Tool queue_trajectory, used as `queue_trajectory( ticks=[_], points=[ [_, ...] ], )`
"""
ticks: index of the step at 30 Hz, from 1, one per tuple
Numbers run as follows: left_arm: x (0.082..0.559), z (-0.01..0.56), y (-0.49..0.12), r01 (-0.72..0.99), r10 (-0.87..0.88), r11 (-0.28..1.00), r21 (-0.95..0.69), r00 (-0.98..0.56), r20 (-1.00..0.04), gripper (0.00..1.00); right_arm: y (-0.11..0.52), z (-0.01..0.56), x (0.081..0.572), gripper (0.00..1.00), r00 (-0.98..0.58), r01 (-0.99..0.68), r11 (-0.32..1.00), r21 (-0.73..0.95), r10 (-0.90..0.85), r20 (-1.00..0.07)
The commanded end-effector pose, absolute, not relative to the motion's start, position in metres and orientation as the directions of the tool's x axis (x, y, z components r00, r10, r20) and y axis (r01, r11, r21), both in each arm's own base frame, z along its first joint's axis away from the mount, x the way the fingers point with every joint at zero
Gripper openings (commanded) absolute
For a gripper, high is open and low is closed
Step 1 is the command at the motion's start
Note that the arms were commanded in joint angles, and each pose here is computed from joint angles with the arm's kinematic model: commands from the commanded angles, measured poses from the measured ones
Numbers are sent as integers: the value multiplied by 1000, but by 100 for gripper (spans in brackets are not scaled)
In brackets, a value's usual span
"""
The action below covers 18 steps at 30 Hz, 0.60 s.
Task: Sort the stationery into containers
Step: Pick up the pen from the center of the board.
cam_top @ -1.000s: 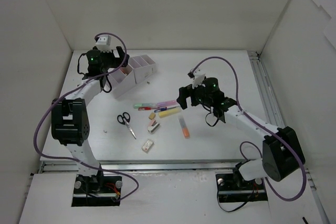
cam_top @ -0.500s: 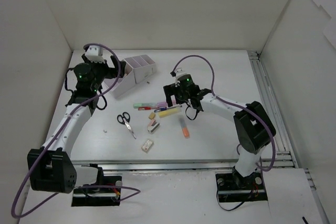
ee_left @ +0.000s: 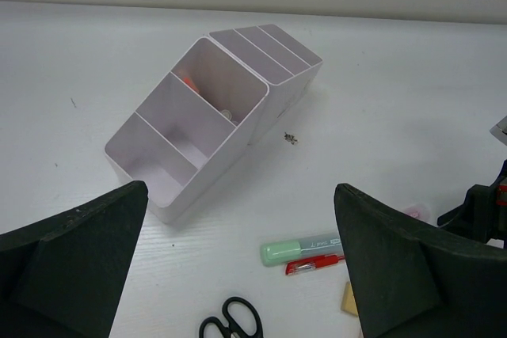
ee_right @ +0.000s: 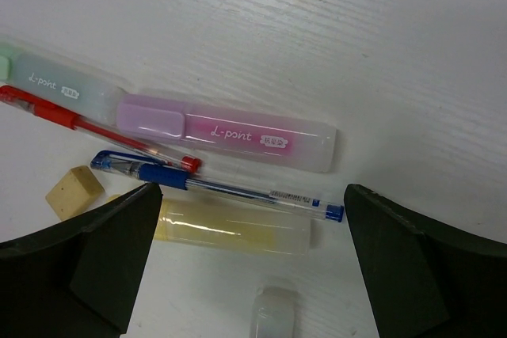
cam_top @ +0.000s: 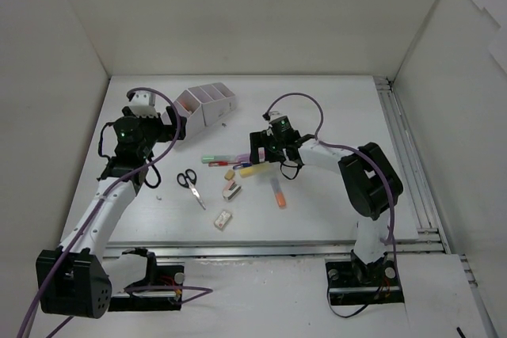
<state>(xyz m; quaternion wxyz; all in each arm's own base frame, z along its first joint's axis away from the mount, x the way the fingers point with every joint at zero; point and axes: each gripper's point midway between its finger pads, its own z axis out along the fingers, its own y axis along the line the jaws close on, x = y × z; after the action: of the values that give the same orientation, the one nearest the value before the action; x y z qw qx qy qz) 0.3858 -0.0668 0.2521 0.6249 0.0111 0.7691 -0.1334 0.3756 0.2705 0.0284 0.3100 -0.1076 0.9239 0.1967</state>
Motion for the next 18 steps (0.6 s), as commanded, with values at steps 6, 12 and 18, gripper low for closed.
queue_trajectory(
  ticks=[6,12,18],
  points=[
    [380,291,-69,206,-178,958,-200,-123,-976,100,283,43,379,98,-721,-392,900,190,-172,-671],
    [371,296,-66,200,-178,960,-195,-101,-979,99,274,33,356,95,-707,-437,896,74,-291,-644],
    [363,302,-62,190,-173,964,-184,-74,-982,99,274,28,343,89,-662,-487,871,-68,-418,-622]
  ],
)
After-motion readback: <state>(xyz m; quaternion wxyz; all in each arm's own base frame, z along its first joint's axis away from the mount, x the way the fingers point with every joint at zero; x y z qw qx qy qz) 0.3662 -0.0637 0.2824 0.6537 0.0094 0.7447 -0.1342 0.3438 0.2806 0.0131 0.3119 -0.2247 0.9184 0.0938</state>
